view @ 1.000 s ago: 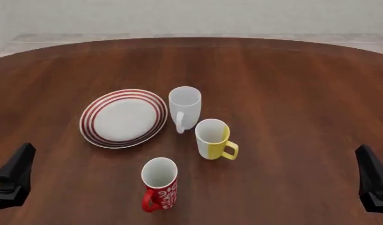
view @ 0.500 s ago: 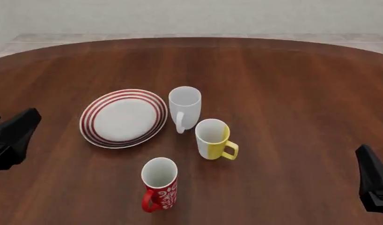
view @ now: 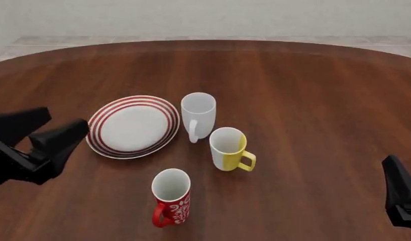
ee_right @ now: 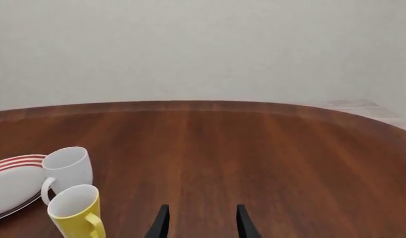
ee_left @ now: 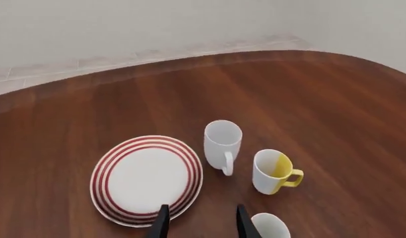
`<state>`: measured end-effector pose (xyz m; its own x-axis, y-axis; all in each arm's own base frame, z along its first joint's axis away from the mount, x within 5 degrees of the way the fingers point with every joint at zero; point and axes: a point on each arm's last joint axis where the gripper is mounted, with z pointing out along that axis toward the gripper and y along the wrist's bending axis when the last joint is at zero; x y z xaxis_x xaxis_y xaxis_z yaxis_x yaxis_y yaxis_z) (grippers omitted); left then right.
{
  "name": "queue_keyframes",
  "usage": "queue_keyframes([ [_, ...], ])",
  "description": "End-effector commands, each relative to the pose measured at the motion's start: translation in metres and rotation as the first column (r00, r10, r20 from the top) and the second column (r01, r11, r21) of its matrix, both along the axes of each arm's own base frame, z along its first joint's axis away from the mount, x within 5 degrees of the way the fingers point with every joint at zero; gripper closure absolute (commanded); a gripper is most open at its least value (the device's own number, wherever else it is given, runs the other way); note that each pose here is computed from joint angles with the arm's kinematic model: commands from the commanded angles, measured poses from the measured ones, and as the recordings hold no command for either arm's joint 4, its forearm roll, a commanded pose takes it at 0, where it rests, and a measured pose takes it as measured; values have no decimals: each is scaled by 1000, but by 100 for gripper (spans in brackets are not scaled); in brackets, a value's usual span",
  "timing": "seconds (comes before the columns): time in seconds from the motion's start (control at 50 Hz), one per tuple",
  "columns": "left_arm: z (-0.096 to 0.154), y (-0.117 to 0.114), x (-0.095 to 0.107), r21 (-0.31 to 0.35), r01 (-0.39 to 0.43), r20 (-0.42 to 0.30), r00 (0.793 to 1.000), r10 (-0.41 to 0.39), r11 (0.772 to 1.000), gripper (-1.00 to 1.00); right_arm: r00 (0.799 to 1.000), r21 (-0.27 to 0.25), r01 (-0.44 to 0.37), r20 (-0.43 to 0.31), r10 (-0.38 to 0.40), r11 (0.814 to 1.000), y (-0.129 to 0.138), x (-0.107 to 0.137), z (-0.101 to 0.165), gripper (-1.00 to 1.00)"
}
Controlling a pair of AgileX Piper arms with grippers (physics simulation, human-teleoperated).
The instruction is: Pick up the red mug and put it on the plate
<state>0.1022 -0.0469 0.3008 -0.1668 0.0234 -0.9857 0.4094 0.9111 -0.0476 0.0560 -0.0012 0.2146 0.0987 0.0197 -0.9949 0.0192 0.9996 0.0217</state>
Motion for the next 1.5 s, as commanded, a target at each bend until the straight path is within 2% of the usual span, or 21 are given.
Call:
queue_keyframes([
  [0.02,-8,-17,9,31,93,-33,995,-92,995,-100,1000,3,3,0,-3,1000,0,0,0,-100],
  [0.42,-32,-36,14,15,180,-114,977,-178,983,-100,1000,-5,3,2,-3,1000,0,0,0,-100],
  [0.62,-46,-42,17,-3,191,-157,969,-189,982,-100,1000,-8,2,2,-2,1000,0,0,0,-100],
  [0.82,-59,-51,16,-5,234,-200,952,-230,972,-100,1000,-4,4,2,-4,1000,0,0,0,-100],
  [0.98,-56,-50,14,-11,239,-198,951,-237,971,-100,1000,-2,2,2,-2,1000,0,0,0,-100],
  [1.32,-76,-69,16,-15,302,-259,919,-296,953,-100,1000,1,4,4,-4,1000,0,0,0,-100],
  [1.5,-91,-75,18,-2,313,-306,904,-298,950,-100,1000,-5,0,5,0,1000,0,0,1,-100],
])
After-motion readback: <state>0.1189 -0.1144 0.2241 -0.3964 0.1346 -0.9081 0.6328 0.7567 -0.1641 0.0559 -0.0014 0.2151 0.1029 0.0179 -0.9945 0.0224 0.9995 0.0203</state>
